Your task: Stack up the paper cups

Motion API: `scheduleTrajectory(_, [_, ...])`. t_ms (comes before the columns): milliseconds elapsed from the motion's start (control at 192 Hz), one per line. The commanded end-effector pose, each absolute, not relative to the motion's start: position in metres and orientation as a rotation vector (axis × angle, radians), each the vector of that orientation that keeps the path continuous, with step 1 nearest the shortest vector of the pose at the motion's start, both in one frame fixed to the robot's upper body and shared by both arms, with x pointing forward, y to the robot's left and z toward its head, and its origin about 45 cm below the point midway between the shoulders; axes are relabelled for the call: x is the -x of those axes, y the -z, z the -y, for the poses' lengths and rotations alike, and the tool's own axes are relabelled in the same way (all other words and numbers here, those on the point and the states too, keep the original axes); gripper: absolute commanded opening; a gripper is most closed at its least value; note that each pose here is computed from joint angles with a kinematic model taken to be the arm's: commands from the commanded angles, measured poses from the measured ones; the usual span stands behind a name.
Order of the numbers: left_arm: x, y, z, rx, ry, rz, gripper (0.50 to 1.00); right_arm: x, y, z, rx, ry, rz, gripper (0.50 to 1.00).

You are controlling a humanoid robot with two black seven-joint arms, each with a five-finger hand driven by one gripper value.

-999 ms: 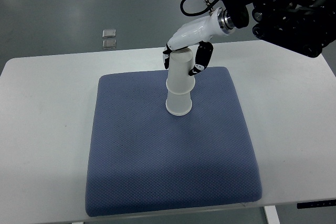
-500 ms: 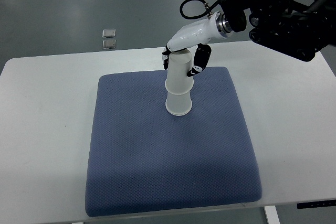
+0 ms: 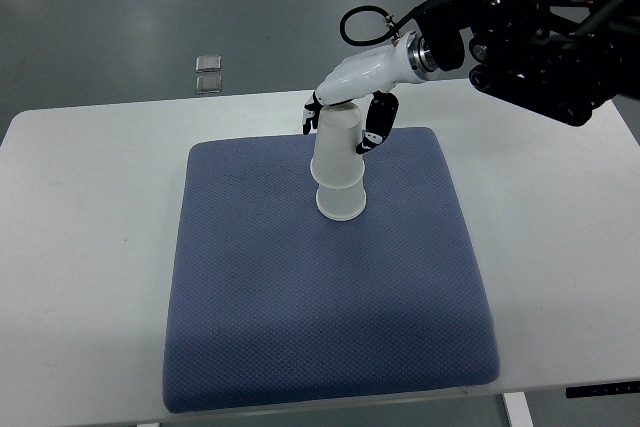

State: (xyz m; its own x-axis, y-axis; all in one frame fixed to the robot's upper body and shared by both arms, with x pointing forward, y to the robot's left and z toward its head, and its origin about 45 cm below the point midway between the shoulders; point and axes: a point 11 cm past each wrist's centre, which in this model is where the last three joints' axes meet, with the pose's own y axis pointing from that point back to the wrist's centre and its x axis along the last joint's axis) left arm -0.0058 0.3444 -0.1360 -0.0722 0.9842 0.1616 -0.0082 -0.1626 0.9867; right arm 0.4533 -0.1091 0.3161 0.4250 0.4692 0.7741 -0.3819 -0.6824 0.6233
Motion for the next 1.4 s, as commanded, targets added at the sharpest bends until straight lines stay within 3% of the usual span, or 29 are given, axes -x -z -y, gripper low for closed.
scheduleTrajectory(0, [0.006, 0.136, -0.344, -1.283, -1.389, -1.170, 1.000, -0.453, -0.315, 0.109, -1.887, -1.353, -0.075, 0.852])
scheduleTrajectory(213, [0.006, 0.136, -0.344, -1.283, -1.389, -1.170, 1.000, -0.455, -0.316, 0.112, -1.885, -1.351, -0.066, 0.862])
scheduleTrajectory(271, [0.006, 0.136, -0.344, -1.283, -1.389, -1.170, 1.000, -0.457, -0.318, 0.115, -1.883, -1.352, -0.051, 0.897])
scheduleTrajectory(546, [0.006, 0.136, -0.344, -1.283, -1.389, -1.170, 1.000, -0.472, -0.325, 0.131, -1.970, -1.284, 0.116, 0.911])
scheduleTrajectory(734, [0.006, 0.136, -0.344, -1.283, -1.389, -1.170, 1.000, -0.486, -0.329, 0.175, -2.088, -1.138, 0.357, 0.913])
scheduleTrajectory(1176, [0.006, 0.136, -0.344, -1.282, -1.390, -1.171, 1.000, -0.510, -0.349, 0.225, -2.481, -0.774, 1.050, 0.913])
scheduleTrajectory(1395, [0.008, 0.136, -0.345, -1.287, -1.389, -1.172, 1.000, -0.513, -0.324, 0.264, -2.558, -0.505, 1.355, 0.911])
